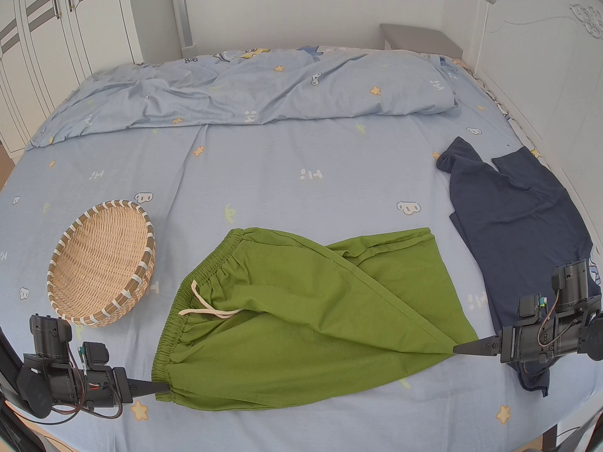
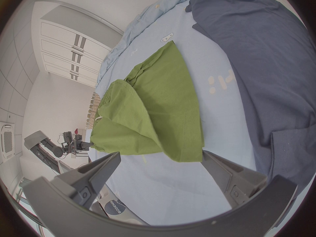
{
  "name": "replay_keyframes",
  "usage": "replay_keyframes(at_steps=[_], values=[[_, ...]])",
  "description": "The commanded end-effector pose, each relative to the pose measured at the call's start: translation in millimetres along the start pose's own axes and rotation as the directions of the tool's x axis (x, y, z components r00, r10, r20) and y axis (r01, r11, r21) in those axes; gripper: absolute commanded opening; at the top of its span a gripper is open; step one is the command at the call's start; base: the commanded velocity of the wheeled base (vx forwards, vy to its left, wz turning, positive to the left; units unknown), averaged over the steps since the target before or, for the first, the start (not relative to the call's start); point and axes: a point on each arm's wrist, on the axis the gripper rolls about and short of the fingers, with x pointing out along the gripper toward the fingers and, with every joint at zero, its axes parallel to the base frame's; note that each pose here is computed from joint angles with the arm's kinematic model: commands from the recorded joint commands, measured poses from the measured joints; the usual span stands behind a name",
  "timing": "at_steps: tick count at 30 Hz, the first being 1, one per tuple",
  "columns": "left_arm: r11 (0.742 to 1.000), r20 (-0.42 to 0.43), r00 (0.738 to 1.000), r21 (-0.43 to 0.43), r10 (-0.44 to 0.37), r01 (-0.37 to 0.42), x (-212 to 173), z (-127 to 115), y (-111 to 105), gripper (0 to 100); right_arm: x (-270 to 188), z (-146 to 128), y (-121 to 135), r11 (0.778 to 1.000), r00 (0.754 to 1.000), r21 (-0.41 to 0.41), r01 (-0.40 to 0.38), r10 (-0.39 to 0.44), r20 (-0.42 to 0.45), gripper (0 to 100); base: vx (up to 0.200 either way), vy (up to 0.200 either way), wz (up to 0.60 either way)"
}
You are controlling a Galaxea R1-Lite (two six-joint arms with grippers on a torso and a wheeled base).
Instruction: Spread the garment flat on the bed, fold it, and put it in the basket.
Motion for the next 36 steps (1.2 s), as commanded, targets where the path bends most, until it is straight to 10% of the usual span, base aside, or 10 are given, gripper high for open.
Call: replay_keyframes(at_steps=[1,11,12,25,36], values=[[1.000,0.001,1.000,0.000,0.000,0.000,-0.3,-0.1,-0.2,0,1.2,0.4,-0.8,1.000,1.000,0.002,0.000,0.000,-0.003,100,0.000,0.000,0.00],[1.000,-0.002,1.000,-0.003,0.001,-0.001,-0.8,-1.8,-0.3,0,10.4,0.7,-7.5,1.000,0.999,0.022,0.009,-0.008,-0.034,100,0.000,0.000,0.00],[1.000,0.000,1.000,-0.004,0.001,-0.001,-1.0,-1.7,-0.1,0,10.7,0.6,-8.2,1.000,0.999,0.025,0.009,-0.008,-0.036,0,0.000,0.000,0.00],[1.000,0.000,1.000,-0.006,0.002,-0.002,-1.5,-2.4,-0.1,0,11.5,9.8,-8.7,1.000,1.000,0.018,0.009,-0.009,-0.010,0,0.000,0.000,0.00],[1.000,0.008,1.000,-0.015,0.011,-0.010,-2.2,-1.2,2.1,0,-12.9,124.1,33.0,0.993,0.979,-0.116,-0.016,0.039,0.202,0,0.000,0.000,0.00]])
